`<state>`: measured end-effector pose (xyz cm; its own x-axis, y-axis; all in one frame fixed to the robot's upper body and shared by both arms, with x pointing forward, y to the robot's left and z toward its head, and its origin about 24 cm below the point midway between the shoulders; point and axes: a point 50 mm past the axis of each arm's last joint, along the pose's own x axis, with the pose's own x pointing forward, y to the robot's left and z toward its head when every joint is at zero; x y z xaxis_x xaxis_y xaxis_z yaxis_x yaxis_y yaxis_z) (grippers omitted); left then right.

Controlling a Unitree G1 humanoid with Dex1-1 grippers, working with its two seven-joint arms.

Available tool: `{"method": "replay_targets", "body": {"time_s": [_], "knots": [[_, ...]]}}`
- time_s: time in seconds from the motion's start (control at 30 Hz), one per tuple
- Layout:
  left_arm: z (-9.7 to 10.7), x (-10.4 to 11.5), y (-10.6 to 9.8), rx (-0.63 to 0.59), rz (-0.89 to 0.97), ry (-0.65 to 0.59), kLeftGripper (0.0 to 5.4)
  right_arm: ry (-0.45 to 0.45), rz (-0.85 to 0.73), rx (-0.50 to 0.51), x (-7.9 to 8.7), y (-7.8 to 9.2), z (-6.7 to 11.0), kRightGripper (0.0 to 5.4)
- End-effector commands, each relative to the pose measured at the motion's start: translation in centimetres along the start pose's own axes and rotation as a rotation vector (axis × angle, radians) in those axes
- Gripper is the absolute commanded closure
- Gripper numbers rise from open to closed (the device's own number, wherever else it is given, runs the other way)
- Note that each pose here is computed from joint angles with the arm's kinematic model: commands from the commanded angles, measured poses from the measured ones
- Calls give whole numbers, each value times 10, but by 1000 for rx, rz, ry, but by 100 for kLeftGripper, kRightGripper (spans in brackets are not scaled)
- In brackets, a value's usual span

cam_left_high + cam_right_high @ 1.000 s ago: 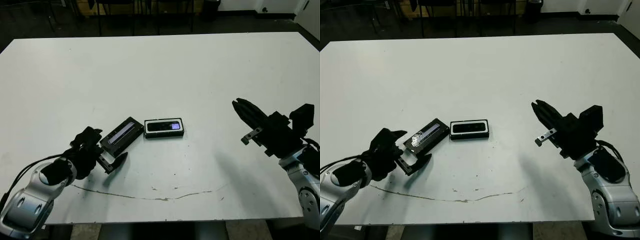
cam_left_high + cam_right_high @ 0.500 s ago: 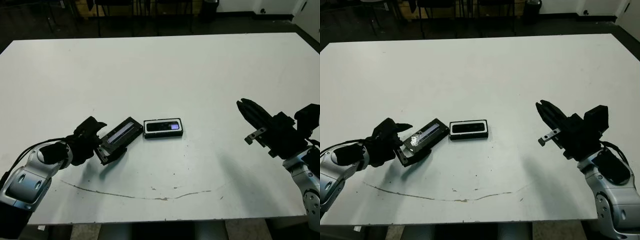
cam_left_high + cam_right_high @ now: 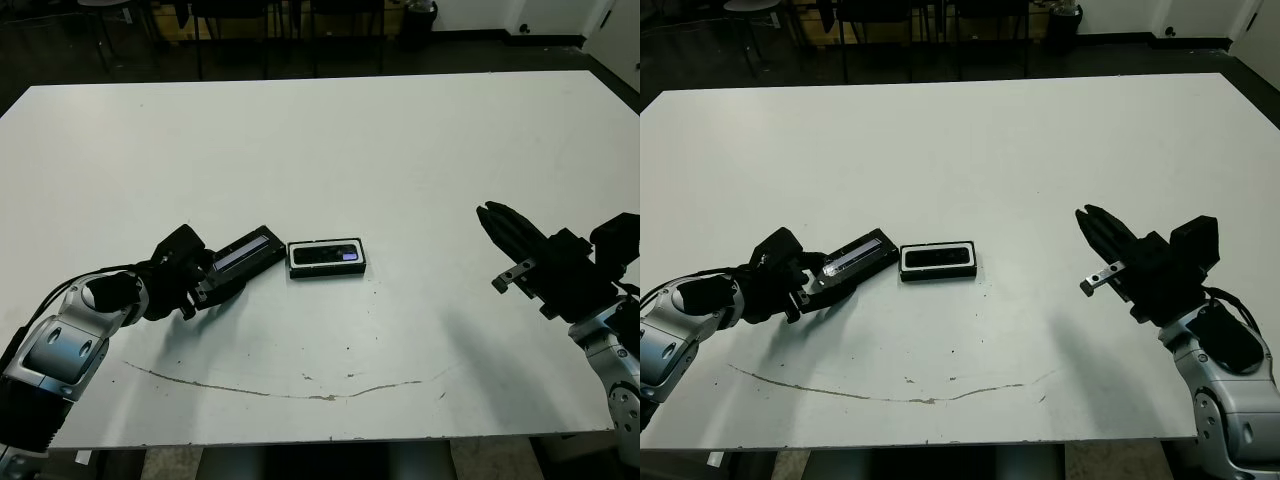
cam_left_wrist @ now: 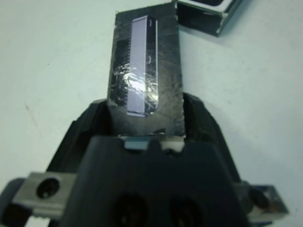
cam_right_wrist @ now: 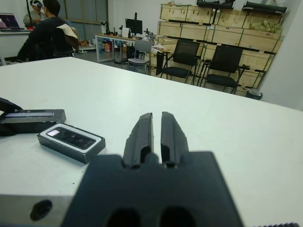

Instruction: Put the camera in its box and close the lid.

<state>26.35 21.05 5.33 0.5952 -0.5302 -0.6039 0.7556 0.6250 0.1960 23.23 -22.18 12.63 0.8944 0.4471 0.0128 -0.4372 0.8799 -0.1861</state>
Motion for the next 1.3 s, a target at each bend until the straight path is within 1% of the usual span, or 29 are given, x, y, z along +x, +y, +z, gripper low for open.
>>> {"method": "replay_targets", "body": {"time_s": [0.03, 0.2, 0.3, 0.33, 0.4, 0.5, 0.57, 0.67, 0.8, 0.9, 1.0, 1.17, 1.3], "knots": [[-46, 4, -20, -134, -84, 172, 264, 27, -18, -8, -3, -3, -4, 540], [-40, 1, -15, -123, -71, 173, 264, 32, -25, -18, -4, -2, -4, 540], [-32, -6, -6, -137, -22, 136, 264, 26, -16, 7, -3, -2, -6, 540], [-29, -9, -2, -159, 5, 117, 264, 20, -14, 12, -2, -2, -7, 540], [-20, -17, 9, -172, 61, 70, 264, 14, -14, 20, -1, -2, -8, 540], [0, -33, 30, -102, 123, -24, 264, 15, -14, 32, 0, -2, -9, 540], [13, -40, 43, -72, 138, -65, 264, 10, -11, 38, 1, -1, -10, 540], [28, -45, 54, -42, 123, -106, 264, 0, -1, 59, 2, -1, -12, 540], [44, -39, 60, 26, 52, -143, 264, 16, 2, 65, 4, 0, -11, 540], [53, -33, 62, 48, -6, -147, 264, 22, -5, 61, 4, 1, -9, 540], [59, -23, 61, 33, -67, -149, 264, 21, -6, 39, 4, 0, -7, 540], [65, -8, 57, 14, -146, -148, 264, 21, -3, 18, 5, -4, -8, 540], [68, 2, 54, -12, -212, -143, 264, 13, -11, -37, 6, -7, -6, 540]]}}
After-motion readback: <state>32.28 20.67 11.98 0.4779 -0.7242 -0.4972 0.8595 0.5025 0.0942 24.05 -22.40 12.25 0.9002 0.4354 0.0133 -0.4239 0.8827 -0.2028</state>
